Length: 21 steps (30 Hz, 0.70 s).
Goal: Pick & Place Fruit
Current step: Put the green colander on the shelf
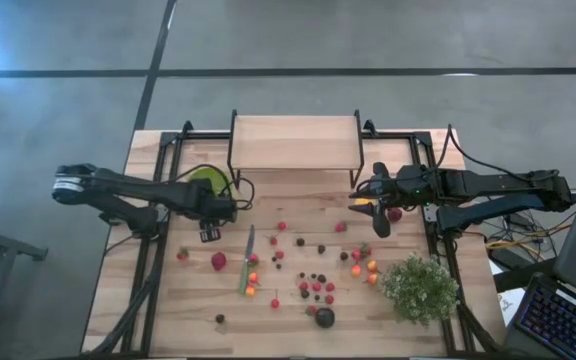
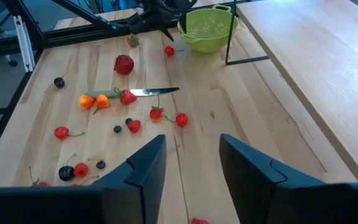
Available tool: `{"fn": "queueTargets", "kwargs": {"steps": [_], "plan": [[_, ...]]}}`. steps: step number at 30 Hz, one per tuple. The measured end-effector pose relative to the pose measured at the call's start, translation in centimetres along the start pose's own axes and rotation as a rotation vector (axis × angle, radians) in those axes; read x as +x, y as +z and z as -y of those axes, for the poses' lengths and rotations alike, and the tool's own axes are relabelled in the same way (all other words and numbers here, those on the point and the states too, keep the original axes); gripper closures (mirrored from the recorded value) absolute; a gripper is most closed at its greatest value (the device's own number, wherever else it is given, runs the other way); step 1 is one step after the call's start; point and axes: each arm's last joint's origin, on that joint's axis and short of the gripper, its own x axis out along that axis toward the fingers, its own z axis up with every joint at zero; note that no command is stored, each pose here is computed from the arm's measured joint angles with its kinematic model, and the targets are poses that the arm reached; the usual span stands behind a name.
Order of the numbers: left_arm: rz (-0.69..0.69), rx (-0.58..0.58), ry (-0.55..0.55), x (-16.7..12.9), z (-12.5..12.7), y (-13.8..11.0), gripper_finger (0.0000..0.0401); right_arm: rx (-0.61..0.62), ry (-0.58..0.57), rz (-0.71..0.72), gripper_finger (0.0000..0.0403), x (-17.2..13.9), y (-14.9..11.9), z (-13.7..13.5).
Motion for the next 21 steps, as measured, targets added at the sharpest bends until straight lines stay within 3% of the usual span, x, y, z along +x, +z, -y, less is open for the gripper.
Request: {"fn": "queueTargets", "kwargs": {"steps": [15, 21], "plan": [[-0.013, 0.004, 0.001, 0.3, 0.02, -0.22, 0.0385, 0.0, 0.0, 0.0, 0.0226, 0.0, 0.0, 0.0], [-0.014, 0.013, 0.003, 0.31, 0.02, -0.23, 0.0379, 0.0, 0.0, 0.0, 0.022, 0.0, 0.0, 0.0]]}}
